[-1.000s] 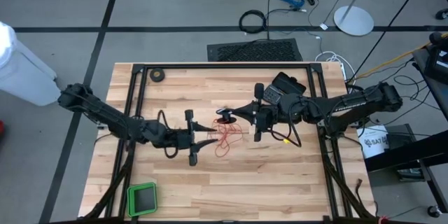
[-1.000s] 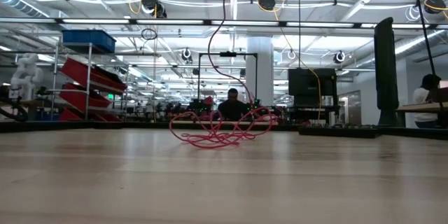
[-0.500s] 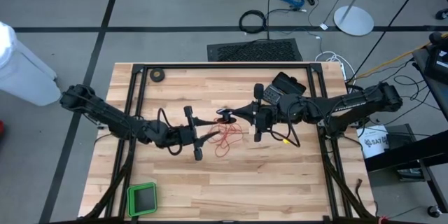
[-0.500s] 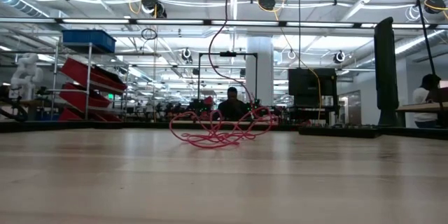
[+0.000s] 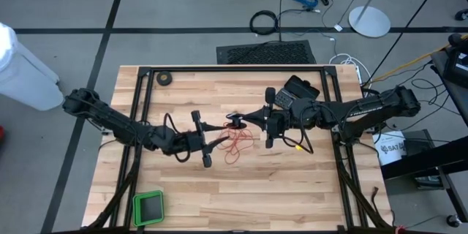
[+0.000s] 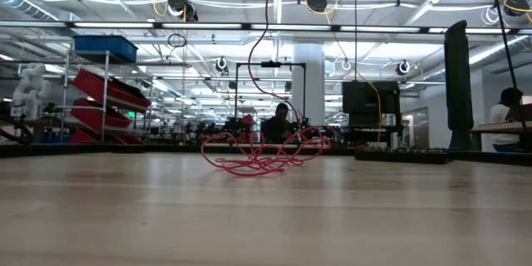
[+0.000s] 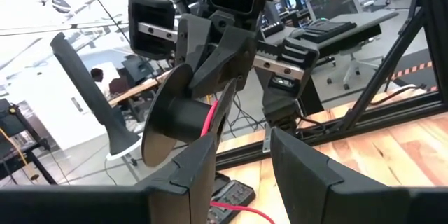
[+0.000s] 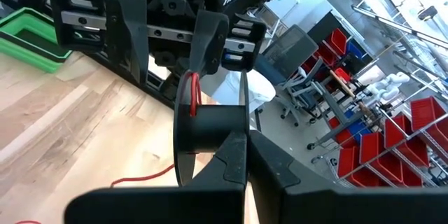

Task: Coil cords
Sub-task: Coil the red wire into the spool

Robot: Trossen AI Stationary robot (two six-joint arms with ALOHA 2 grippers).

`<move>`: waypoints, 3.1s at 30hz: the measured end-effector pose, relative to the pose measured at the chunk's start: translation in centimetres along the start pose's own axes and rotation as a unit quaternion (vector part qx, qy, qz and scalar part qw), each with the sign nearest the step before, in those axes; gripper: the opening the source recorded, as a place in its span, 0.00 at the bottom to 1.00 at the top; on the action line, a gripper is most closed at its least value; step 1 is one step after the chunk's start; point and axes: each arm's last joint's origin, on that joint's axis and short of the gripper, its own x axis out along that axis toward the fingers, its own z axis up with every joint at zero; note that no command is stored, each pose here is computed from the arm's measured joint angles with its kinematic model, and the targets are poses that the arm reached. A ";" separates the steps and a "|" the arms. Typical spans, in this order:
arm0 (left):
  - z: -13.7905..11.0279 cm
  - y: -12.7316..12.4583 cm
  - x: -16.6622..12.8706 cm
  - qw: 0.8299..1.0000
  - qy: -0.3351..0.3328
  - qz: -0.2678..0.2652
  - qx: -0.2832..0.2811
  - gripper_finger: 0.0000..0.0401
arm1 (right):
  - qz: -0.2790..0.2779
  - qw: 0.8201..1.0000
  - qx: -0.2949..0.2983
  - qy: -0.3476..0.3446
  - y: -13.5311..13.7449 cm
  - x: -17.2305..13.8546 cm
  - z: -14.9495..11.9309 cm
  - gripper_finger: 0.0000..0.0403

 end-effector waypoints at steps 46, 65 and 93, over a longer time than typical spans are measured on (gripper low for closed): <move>1.1 1.1 -1.4 0.999 0.035 0.037 0.003 0.23 | -0.013 1.000 0.009 0.026 0.1 0.0 -0.3 0.00; -1.1 1.4 0.0 0.997 0.065 -0.004 -0.052 0.23 | -0.046 0.998 0.032 0.021 -0.3 0.0 0.0 0.00; -1.3 3.3 1.3 0.996 0.000 -0.027 -0.079 0.23 | -0.023 0.998 0.050 0.020 0.2 -0.1 0.0 0.00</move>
